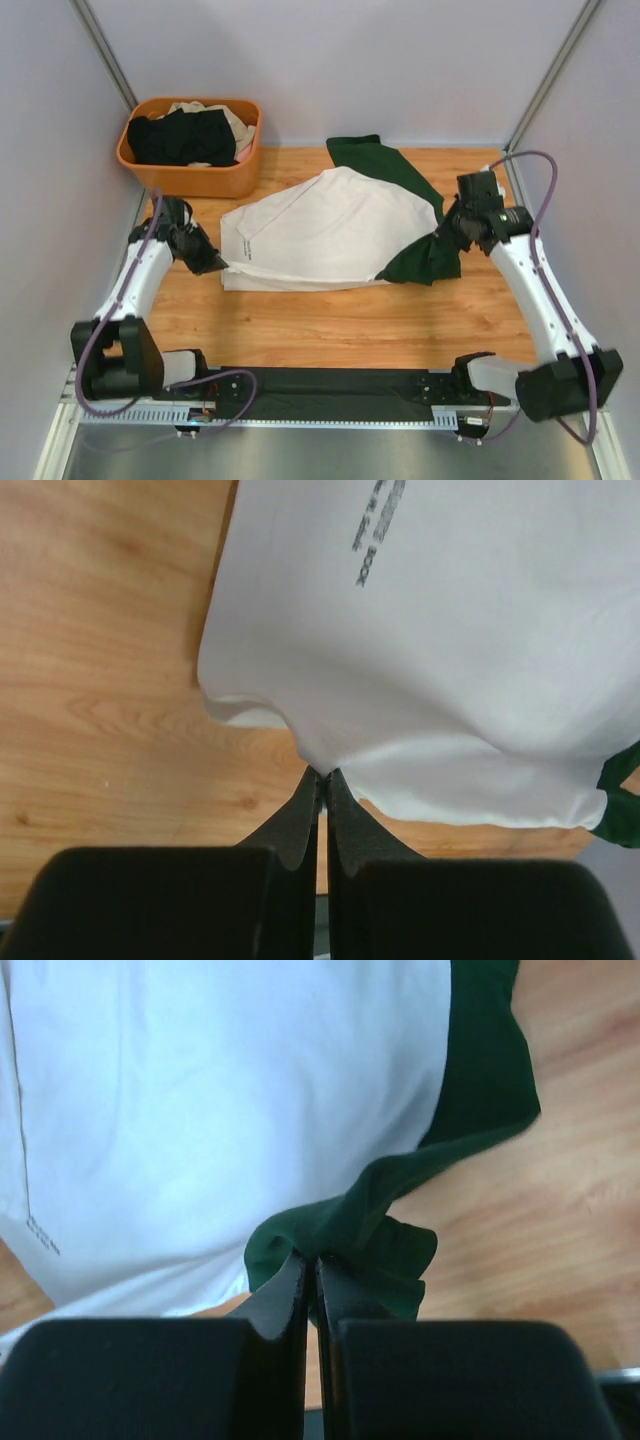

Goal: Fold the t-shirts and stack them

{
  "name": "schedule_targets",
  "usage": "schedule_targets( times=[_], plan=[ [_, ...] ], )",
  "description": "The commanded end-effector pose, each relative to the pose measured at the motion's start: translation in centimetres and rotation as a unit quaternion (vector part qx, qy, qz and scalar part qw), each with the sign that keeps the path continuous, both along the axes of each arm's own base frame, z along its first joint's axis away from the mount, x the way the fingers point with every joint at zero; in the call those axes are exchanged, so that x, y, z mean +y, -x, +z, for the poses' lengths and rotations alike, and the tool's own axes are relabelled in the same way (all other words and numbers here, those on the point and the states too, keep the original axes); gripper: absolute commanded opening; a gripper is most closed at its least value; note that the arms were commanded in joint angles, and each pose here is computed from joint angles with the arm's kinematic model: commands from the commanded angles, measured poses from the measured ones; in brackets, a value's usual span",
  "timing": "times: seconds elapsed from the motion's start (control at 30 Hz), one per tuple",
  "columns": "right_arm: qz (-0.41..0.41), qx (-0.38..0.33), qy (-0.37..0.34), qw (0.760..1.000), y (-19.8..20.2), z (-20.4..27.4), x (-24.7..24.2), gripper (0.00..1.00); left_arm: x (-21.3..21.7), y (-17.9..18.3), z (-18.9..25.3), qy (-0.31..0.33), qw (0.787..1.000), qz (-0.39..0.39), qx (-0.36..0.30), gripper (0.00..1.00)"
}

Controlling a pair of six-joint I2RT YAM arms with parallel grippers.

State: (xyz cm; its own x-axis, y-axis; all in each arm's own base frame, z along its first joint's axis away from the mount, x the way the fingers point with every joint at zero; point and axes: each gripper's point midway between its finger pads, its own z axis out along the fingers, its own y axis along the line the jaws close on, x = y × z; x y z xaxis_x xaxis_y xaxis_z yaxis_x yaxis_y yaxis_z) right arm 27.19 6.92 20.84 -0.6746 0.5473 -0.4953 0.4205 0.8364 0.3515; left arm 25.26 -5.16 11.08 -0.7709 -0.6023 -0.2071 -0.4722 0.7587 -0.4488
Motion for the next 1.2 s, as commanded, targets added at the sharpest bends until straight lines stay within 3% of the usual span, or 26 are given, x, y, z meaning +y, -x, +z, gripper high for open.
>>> schedule_targets(
  times=[0.0, 0.23, 0.27, 0.3, 0.33, 0.37, 0.4, 0.43, 0.47, 0.5, 0.53, 0.6, 0.73, 0.77, 0.87, 1.17],
  plan=[
    [0.005, -0.031, 0.017, 0.999, -6.4, 0.8, -0.6, 0.00, 1.6, -4.7, 0.1, -0.024, 0.999, -0.024, -0.010, 0.00],
    [0.014, 0.015, 0.016, 1.000, -16.1, -3.5, -0.7, 0.00, 1.1, -8.3, -3.8, 0.015, 0.998, -0.029, 0.055, 0.00],
    [0.030, 0.044, 0.006, 0.999, -17.1, -5.9, -0.1, 0.00, 0.7, -8.5, -3.9, 0.028, 0.997, -0.033, 0.056, 0.05],
    [0.043, 0.051, -0.009, 0.998, -18.0, -6.6, 0.1, 0.12, 0.6, -8.4, -4.2, 0.033, 0.997, -0.031, 0.062, 0.09],
    [0.055, 0.034, -0.007, 0.998, -19.7, -5.4, 0.1, 0.70, 0.5, -8.4, -4.2, 0.034, 0.997, -0.029, 0.062, 0.17],
    [0.052, 0.076, -0.001, 0.996, -19.6, -7.8, -0.5, 0.85, 0.6, -8.1, -4.3, 0.032, 0.997, -0.028, 0.063, 0.35],
    [0.047, 0.075, 0.004, 0.996, -20.3, -7.7, -1.5, 0.97, 0.6, -8.1, -3.7, 0.027, 0.998, -0.027, 0.051, 0.73],
    [0.047, 0.076, 0.009, 0.996, -20.5, -7.7, -2.2, 0.99, 0.9, -7.8, -3.4, 0.020, 0.998, -0.020, 0.048, 0.80],
    [0.038, 0.080, 0.016, 0.996, -19.9, -7.6, -2.9, 1.00, 1.3, -7.2, -3.6, 0.007, 0.999, -0.014, 0.049, 0.95],
    [0.027, 0.079, 0.016, 0.996, -19.5, -7.6, -3.9, 1.00, 1.5, -6.9, -2.3, -0.003, 1.000, -0.010, 0.028, 1.00],
    [0.025, 0.112, 0.015, 0.993, -17.0, -9.9, -4.0, 1.00, 1.6, -6.5, -1.9, -0.009, 1.000, -0.004, 0.019, 1.00],
    [-0.008, 0.066, -0.001, 0.998, -15.8, -8.0, -5.9, 1.00, 2.0, -5.2, -1.0, -0.024, 1.000, 0.005, -0.010, 1.00],
    [-0.039, 0.059, -0.037, 0.997, -9.9, -9.7, -6.8, 0.98, 1.6, -2.9, -1.1, -0.024, 0.999, 0.018, -0.037, 1.00],
    [-0.046, 0.080, -0.048, 0.995, -7.8, -12.0, -6.8, 0.97, 1.2, -2.2, -1.9, -0.015, 0.999, 0.021, -0.033, 0.99],
    [-0.055, 0.083, -0.065, 0.993, -5.6, -13.9, -7.2, 0.91, 0.5, -1.4, -3.1, -0.010, 0.999, 0.017, -0.038, 0.98],
    [-0.039, 0.108, -0.088, 0.990, -6.7, -17.7, -6.9, 0.78, -0.2, -2.2, -6.6, 0.008, 1.000, 0.015, -0.026, 0.96]
  ],
)
